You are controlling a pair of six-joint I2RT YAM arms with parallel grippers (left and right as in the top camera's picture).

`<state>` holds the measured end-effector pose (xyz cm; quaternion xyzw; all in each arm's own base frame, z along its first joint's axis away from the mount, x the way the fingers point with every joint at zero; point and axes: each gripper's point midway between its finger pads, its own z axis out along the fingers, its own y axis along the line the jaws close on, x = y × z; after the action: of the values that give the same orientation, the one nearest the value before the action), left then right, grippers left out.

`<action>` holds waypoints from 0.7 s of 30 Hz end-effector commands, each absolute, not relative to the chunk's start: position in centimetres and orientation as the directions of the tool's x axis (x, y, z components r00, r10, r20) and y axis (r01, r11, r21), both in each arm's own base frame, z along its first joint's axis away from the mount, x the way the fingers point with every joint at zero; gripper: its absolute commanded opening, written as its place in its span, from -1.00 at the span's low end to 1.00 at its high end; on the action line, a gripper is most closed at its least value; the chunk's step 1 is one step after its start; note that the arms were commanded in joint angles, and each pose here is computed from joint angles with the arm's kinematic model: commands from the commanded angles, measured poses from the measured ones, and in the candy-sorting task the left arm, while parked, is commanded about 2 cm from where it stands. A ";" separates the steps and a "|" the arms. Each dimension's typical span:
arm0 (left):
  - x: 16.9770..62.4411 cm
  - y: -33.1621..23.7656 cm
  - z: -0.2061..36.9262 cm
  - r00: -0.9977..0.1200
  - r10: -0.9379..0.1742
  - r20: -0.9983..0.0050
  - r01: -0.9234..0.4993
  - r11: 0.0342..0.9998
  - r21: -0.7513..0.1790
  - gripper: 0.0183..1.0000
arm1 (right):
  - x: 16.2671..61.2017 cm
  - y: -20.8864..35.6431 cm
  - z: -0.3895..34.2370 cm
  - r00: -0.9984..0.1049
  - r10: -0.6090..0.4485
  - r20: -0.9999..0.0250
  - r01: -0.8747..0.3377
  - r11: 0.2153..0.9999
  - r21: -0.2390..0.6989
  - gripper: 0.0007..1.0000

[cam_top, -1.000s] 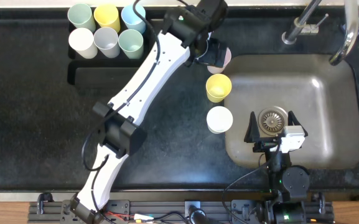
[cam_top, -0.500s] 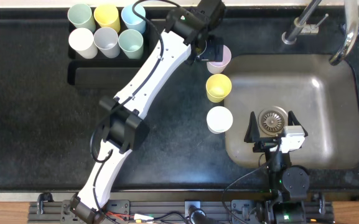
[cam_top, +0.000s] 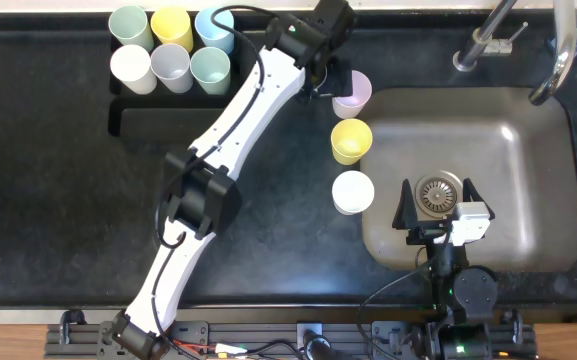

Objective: Store Cups

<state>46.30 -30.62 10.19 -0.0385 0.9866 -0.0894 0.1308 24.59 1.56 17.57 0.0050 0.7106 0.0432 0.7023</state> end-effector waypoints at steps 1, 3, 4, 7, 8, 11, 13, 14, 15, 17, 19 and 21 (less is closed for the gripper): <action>46.6 -31.1 10.6 -0.958 -0.126 -0.259 -0.071 0.975 -0.212 0.96 | 24.6 1.5 17.2 -0.014 0.062 -0.998 -0.054 0.997 0.063 1.00; 46.6 -31.1 10.6 -0.958 -0.128 -0.258 -0.073 0.974 -0.212 0.71 | 24.6 1.5 17.2 -0.014 0.062 -0.998 -0.054 0.997 0.062 1.00; 46.6 -31.1 10.6 -0.956 -0.143 -0.254 -0.088 0.973 -0.215 0.36 | 24.6 1.5 17.2 -0.014 0.062 -0.998 -0.054 0.997 0.063 1.00; 46.5 -31.2 10.4 -0.958 -0.149 -0.243 -0.095 0.970 -0.223 -0.93 | 24.6 1.5 17.2 -0.014 0.062 -0.998 -0.054 0.997 0.063 1.00; 46.5 -31.2 10.4 -0.958 -0.149 -0.243 -0.095 0.970 -0.223 -0.96 | 24.6 1.5 17.2 -0.014 0.062 -0.998 -0.054 0.997 0.063 0.99; 46.5 -31.2 10.4 -0.957 -0.149 -0.247 -0.094 0.970 -0.222 -0.96 | 24.6 1.5 17.2 -0.014 0.062 -0.998 -0.054 0.997 0.062 1.00; 46.7 -31.3 10.5 -0.956 -0.150 -0.252 -0.093 0.969 -0.227 -0.96 | 24.6 1.5 17.2 -0.014 0.062 -0.998 -0.054 0.997 0.062 1.00; 46.9 -31.1 10.8 -0.953 -0.157 -0.258 -0.096 0.968 -0.231 -0.96 | 24.6 1.5 17.2 -0.014 0.062 -0.998 -0.054 0.997 0.063 0.99; 47.0 -30.9 11.1 -0.952 -0.161 -0.260 -0.100 0.967 -0.234 -0.96 | 24.6 1.5 17.2 -0.014 0.062 -0.998 -0.054 0.997 0.062 0.99; 47.1 -30.3 12.3 -0.947 -0.172 -0.270 -0.107 0.965 -0.241 -0.96 | 24.6 1.5 17.2 -0.014 0.062 -0.998 -0.054 0.997 0.062 1.00; 47.1 -29.3 14.9 -0.937 -0.191 -0.292 -0.115 0.959 -0.260 -0.96 | 24.6 1.5 17.2 -0.014 0.062 -0.998 -0.054 0.997 0.062 0.99; 46.9 -27.9 18.2 -0.922 -0.217 -0.321 -0.123 0.950 -0.287 -0.96 | 24.6 1.5 17.2 -0.014 0.062 -0.998 -0.054 0.997 0.063 1.00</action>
<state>46.34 -30.35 10.78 -0.0628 0.9849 -0.1027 0.1243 24.59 1.56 17.59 0.0051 0.7103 0.0433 0.7025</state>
